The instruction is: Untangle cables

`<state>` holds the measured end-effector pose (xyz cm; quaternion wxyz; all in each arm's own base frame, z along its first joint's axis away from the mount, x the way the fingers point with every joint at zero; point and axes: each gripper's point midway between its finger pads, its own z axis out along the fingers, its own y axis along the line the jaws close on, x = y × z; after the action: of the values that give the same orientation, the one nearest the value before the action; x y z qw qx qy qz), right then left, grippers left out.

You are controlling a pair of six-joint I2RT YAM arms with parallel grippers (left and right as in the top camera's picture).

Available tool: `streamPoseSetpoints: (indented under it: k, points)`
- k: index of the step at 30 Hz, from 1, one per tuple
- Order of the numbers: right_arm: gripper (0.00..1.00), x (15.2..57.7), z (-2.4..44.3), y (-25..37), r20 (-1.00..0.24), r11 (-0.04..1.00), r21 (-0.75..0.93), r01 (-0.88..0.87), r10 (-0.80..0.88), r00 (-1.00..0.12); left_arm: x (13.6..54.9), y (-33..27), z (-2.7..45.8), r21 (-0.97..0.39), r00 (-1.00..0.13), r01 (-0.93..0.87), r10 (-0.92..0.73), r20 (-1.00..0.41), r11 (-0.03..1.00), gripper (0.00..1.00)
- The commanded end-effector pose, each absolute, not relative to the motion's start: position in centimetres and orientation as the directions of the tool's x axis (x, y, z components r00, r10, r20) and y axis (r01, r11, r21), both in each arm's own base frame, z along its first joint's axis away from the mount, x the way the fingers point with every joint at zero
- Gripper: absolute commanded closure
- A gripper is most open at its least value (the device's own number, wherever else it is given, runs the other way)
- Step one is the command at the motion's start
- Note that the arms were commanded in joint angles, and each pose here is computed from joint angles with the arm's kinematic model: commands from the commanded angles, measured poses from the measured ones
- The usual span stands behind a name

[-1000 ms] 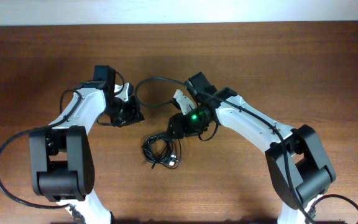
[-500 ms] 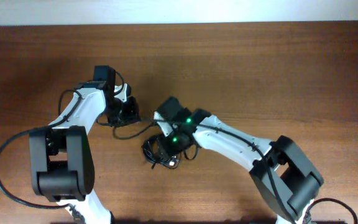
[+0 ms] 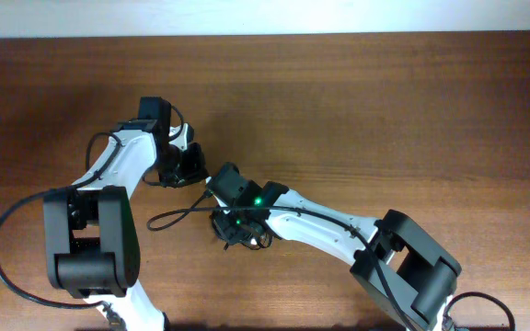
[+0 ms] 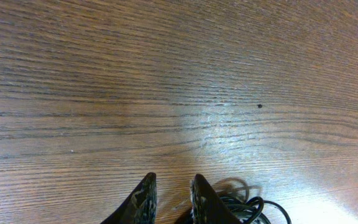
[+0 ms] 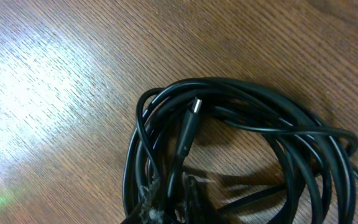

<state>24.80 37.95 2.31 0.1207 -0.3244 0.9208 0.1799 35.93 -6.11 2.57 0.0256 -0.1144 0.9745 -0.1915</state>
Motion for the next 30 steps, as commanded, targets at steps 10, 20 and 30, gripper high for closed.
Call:
streamPoseSetpoints:
  k: [10,20,30]
  points:
    - [0.86,31.7,0.7,29.4,-0.277,0.901,0.135,-0.412,-0.365,-0.889,36.4,-6.0,3.0,-0.375,-0.975,-0.195,-0.221,-0.027,0.906,0.81]
    - [0.69,31.2,5.2,28.5,-0.116,0.854,0.377,-0.358,-0.340,-0.933,36.4,-6.0,3.0,-0.376,-0.975,-0.194,-0.220,-0.027,0.906,0.81]
    - [0.56,30.1,4.1,22.9,0.049,0.957,0.219,-0.188,-0.203,-0.978,36.1,-8.0,3.0,-0.383,-0.985,-0.147,-0.171,-0.030,0.912,0.83]
